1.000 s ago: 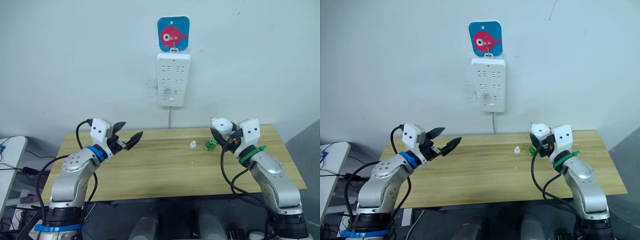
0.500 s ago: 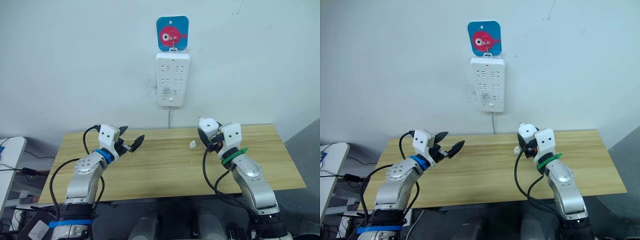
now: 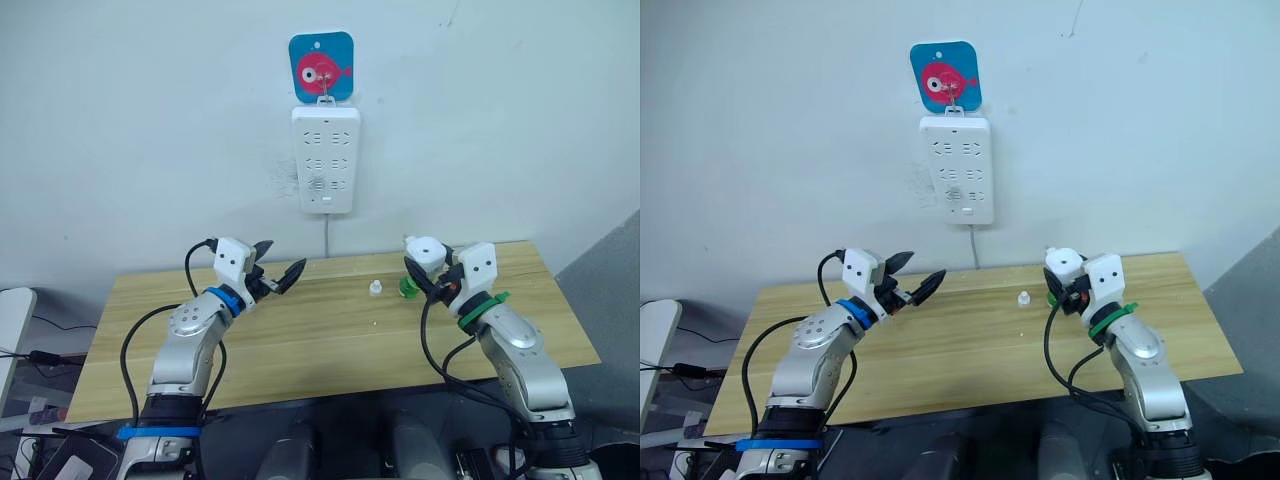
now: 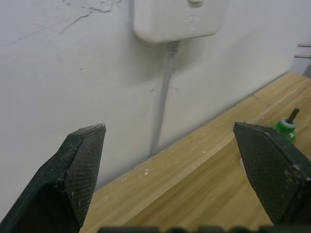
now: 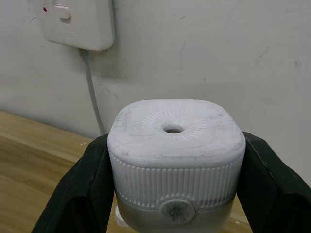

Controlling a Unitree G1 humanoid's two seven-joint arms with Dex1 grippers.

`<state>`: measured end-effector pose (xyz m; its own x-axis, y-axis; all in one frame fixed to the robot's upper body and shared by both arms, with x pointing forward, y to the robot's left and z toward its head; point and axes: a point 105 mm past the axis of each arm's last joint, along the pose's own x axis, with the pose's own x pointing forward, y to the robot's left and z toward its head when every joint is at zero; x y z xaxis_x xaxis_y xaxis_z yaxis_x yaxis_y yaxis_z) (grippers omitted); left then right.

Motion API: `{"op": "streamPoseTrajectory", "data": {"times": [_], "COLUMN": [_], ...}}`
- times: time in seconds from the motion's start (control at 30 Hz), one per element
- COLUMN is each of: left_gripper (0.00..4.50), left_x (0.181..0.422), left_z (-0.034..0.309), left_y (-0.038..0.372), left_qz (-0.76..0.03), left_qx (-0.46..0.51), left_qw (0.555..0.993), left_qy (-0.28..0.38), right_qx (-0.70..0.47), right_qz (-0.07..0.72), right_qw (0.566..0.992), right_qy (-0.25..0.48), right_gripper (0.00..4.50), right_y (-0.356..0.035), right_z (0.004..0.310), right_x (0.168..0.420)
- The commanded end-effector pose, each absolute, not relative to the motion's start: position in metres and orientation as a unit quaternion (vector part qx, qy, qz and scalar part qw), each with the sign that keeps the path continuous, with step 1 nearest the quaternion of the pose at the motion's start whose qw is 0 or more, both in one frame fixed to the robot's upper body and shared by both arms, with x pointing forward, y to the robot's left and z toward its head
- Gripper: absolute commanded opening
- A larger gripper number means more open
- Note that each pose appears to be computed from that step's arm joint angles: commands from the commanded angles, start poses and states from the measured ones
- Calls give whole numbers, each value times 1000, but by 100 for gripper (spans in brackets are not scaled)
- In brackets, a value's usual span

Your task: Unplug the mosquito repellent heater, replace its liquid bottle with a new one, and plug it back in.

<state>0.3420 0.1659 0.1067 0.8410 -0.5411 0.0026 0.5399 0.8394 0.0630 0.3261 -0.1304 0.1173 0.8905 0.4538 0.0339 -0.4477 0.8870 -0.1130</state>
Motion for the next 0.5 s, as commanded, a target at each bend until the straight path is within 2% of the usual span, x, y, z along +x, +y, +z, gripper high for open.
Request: {"op": "streamPoseTrajectory", "data": {"times": [0.03,0.5], "left_gripper": [450,450], "left_x": [338,333], "left_z": [127,136], "left_y": [174,186], "left_qz": [-277,-279], "left_qx": [41,43], "left_qw": [959,959], "left_qy": [-43,-40], "right_qx": [-54,-50], "right_qz": [239,236], "right_qw": [967,967], "right_qy": [-65,-83], "right_gripper": [297,297], "right_y": [-121,-117], "right_z": [135,153], "right_x": [327,326]}}
